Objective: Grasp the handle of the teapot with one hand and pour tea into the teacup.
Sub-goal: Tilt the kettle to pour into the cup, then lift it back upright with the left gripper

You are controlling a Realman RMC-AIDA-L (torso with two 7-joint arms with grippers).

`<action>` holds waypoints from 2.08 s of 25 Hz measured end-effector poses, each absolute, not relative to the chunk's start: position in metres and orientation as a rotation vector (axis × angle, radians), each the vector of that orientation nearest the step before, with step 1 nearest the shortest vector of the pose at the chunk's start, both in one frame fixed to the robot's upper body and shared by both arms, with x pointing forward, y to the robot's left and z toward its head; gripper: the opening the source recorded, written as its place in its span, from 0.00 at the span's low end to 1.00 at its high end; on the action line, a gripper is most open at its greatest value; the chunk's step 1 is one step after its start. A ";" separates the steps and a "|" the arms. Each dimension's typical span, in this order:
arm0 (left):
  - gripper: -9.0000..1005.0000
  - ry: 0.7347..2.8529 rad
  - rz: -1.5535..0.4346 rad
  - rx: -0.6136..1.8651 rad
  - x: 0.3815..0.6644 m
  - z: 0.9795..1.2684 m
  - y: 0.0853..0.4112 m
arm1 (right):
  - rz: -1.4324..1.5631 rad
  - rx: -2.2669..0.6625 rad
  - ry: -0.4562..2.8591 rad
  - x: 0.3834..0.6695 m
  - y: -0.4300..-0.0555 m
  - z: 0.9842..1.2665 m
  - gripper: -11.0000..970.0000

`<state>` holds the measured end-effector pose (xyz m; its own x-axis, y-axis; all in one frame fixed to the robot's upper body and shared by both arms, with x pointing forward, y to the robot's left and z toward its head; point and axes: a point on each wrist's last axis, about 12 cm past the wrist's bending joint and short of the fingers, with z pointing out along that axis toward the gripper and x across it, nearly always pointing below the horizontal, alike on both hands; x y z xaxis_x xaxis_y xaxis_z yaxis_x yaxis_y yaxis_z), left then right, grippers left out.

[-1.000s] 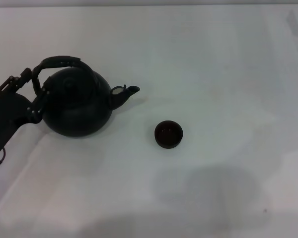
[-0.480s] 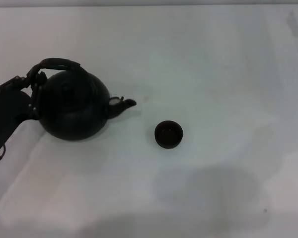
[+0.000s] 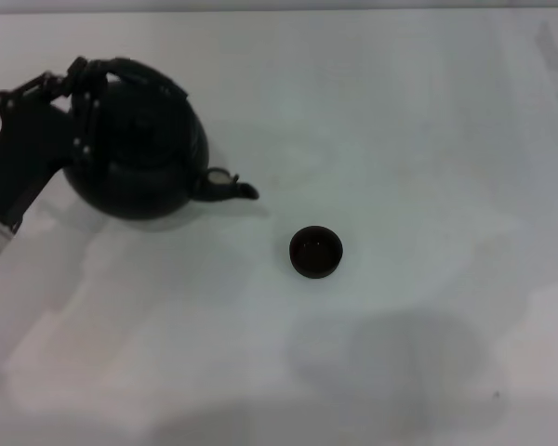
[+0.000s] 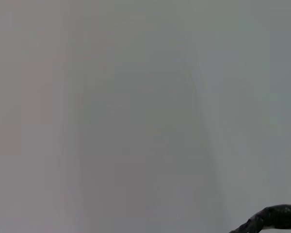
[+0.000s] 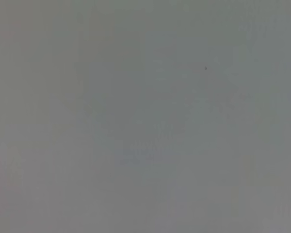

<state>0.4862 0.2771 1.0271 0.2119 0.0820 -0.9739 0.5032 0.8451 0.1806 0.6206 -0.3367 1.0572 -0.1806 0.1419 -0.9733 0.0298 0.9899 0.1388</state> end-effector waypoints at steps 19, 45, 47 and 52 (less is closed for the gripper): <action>0.13 1.195 -0.409 0.675 0.512 1.051 0.253 | 0.102 0.132 1.757 0.619 -0.337 1.055 0.86; 0.12 1.125 -0.241 0.917 0.523 1.044 0.217 | 0.080 0.174 1.757 0.612 -0.349 1.052 0.86; 0.12 1.117 -0.218 0.934 0.524 1.044 0.214 | 0.081 0.172 1.756 0.612 -0.349 1.052 0.86; 0.12 1.115 -0.208 0.950 0.527 1.044 0.210 | 0.082 0.171 1.754 0.613 -0.348 1.053 0.86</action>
